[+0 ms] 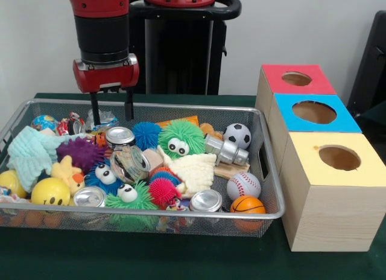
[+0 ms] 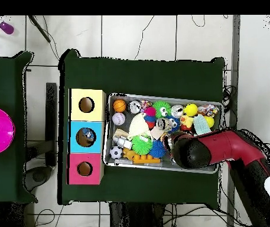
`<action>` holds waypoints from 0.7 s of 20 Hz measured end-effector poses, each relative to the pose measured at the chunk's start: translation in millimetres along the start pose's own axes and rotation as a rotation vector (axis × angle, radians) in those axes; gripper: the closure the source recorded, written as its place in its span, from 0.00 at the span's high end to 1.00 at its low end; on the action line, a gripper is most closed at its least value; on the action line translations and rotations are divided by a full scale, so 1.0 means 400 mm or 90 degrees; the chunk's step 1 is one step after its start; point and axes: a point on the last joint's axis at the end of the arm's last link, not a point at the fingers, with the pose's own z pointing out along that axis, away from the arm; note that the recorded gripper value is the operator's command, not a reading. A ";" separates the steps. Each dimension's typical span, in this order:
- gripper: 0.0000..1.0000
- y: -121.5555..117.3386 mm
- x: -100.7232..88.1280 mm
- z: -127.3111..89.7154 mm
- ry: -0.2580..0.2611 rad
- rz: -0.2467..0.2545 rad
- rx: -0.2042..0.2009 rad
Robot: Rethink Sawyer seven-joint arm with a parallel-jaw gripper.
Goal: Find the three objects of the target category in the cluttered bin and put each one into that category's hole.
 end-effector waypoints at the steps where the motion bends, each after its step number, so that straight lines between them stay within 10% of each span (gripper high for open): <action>1: 1.00 -0.001 0.001 0.001 0.000 -0.002 0.002; 14: 1.00 -0.011 -0.004 0.017 -0.030 -0.079 0.062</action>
